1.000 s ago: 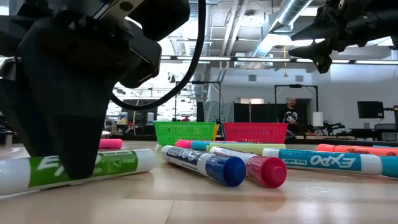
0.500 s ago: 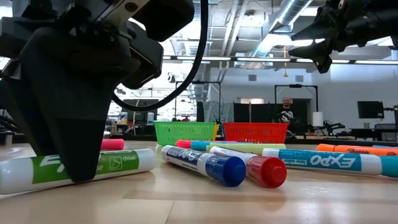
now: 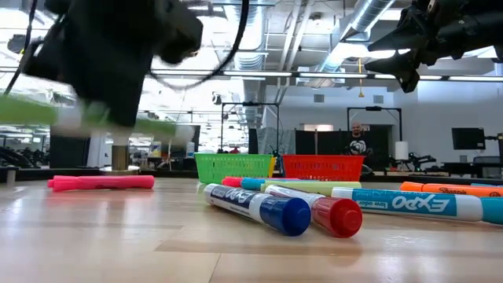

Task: Pick & Place Markers
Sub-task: Put the large light green marker pen into the yellow bin

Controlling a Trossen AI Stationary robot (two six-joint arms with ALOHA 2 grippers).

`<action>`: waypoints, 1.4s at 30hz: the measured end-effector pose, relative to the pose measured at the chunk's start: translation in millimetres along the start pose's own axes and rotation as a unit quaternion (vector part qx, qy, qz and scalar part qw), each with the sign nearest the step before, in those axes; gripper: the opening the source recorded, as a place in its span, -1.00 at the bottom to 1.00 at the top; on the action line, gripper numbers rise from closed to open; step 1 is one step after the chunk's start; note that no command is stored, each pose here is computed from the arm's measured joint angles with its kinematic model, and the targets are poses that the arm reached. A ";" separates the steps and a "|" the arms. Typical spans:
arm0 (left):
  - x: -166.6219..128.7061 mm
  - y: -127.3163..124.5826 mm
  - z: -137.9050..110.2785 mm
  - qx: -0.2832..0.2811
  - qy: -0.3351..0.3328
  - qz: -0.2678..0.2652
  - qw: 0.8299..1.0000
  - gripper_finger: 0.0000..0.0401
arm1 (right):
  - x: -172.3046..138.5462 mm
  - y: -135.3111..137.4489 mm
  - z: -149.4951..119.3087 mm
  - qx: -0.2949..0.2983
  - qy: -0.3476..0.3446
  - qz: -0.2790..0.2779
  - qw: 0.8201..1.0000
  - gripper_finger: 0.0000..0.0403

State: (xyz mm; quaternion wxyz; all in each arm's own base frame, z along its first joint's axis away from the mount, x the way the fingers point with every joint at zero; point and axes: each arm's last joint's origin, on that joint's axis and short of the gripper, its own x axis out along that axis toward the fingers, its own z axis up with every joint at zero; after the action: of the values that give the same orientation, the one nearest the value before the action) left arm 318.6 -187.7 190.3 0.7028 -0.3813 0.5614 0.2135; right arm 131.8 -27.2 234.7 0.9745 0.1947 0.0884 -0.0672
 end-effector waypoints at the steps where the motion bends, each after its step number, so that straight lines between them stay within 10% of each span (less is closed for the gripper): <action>1: -8.1 -0.5 2.0 -0.003 -0.003 -0.012 1.000 -0.65 | 0.0 0.0 0.0 0.000 0.000 0.000 1.000 -0.12; 20: -113.3 18.4 39.4 -0.006 -0.058 -0.149 0.987 -0.65 | 0.0 0.0 0.0 0.000 0.000 0.000 1.000 -0.12; 42: -139.9 47.7 95.1 0.215 -0.106 -0.167 0.956 -0.64 | 0.0 0.0 0.0 0.000 0.000 0.000 1.000 -0.12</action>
State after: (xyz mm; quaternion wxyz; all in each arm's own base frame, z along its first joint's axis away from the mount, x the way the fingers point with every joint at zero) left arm 304.5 -66.5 316.9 0.8492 -0.2841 0.4450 0.0065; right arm 131.8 -27.2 234.7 0.9745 0.1947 0.0885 -0.0671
